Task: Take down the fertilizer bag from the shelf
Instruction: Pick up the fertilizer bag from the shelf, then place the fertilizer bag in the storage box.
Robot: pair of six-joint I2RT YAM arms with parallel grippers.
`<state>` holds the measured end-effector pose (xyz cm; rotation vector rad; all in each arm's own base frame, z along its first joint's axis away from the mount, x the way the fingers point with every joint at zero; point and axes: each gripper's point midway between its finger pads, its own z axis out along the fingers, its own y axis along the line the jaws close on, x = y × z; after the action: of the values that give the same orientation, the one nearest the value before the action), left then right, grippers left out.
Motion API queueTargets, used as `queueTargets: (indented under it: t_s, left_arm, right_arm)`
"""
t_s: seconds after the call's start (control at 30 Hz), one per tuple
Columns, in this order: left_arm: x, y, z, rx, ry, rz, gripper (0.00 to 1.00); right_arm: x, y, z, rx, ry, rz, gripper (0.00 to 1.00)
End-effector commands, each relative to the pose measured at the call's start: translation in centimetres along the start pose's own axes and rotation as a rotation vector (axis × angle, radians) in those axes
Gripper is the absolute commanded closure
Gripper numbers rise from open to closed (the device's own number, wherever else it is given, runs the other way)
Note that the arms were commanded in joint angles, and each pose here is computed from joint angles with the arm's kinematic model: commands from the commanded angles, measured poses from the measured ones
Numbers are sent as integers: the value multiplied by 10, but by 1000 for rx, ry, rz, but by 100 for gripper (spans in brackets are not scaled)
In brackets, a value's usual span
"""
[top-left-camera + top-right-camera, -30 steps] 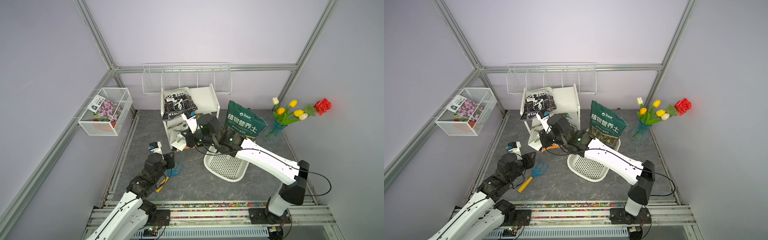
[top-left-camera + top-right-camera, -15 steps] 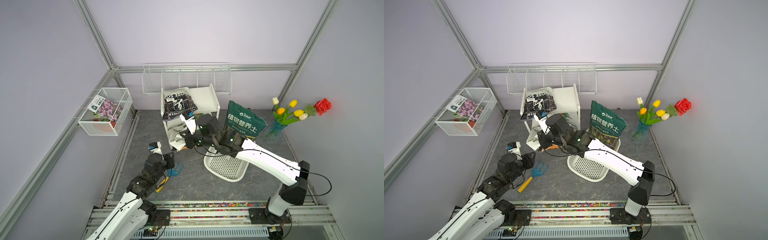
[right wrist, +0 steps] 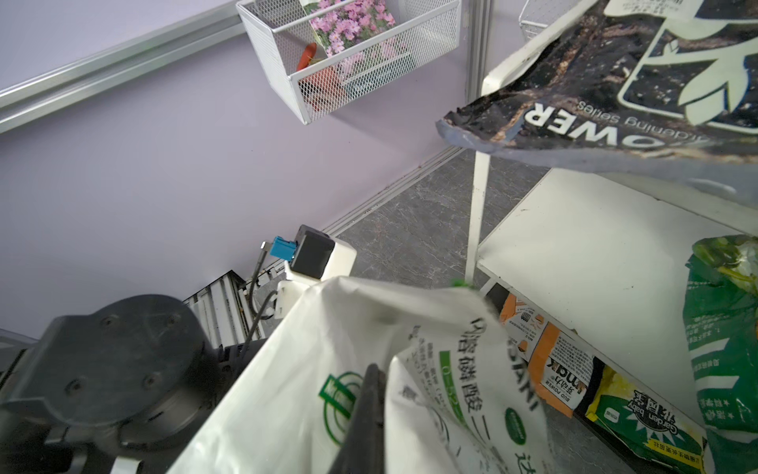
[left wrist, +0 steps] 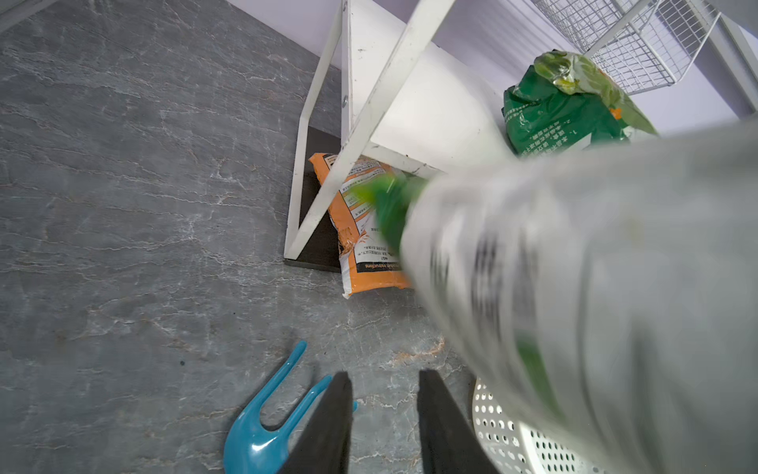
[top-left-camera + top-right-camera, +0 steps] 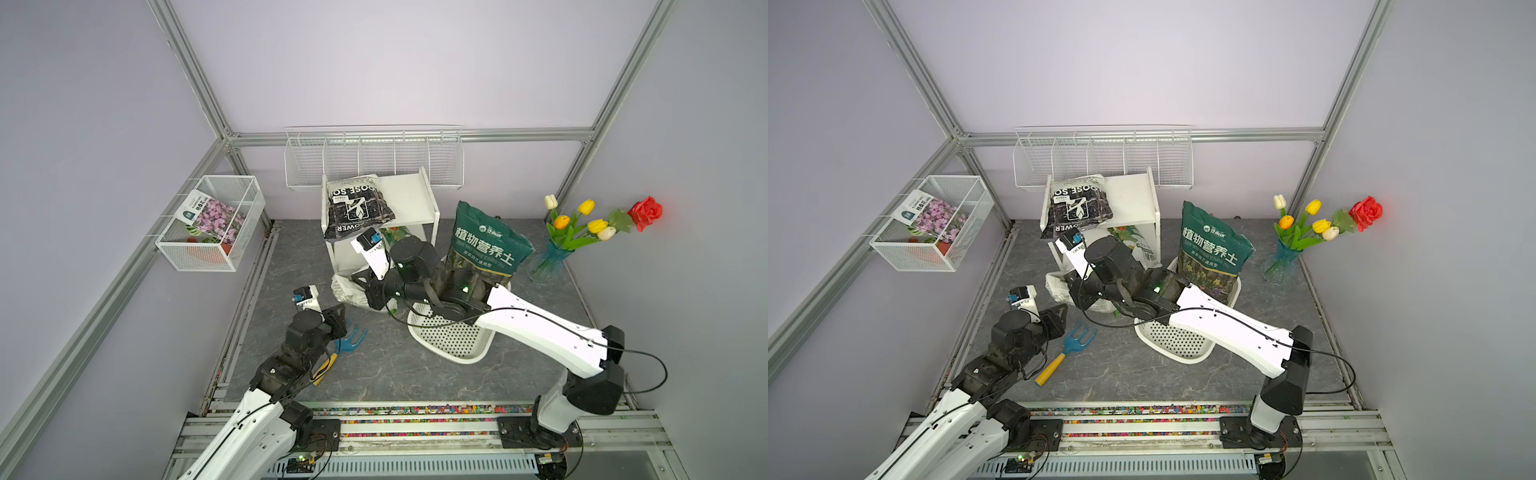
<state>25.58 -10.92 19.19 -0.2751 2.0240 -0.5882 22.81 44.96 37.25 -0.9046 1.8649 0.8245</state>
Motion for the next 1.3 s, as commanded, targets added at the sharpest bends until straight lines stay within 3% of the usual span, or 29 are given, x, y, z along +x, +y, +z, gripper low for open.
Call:
queueTargets:
  t_s: [0.0, 0.2, 0.43, 0.93, 1.1, 1.27]
  left_arm:
    - [0, 6, -1, -19, -17, -16, 68]
    - [5, -1, 4, 25, 11, -20, 68]
    - [9, -12, 15, 48, 67, 10, 69]
    - [4, -66, 43, 198, 205, 163, 64]
    - [10, -76, 51, 232, 257, 145, 59]
    - [15, -82, 55, 240, 275, 146, 56]
  right_arm:
    - [-100, 37, -83, -125, -374, -40, 100]
    - [-90, 19, -98, -42, -394, -5, 100]
    - [-87, 1, -141, 26, -483, 50, 100]
    - [-59, -49, -195, 289, -484, 62, 100]
    - [-47, -73, -208, 394, -443, 51, 100]
    - [-20, -113, -204, 483, -358, 124, 100]
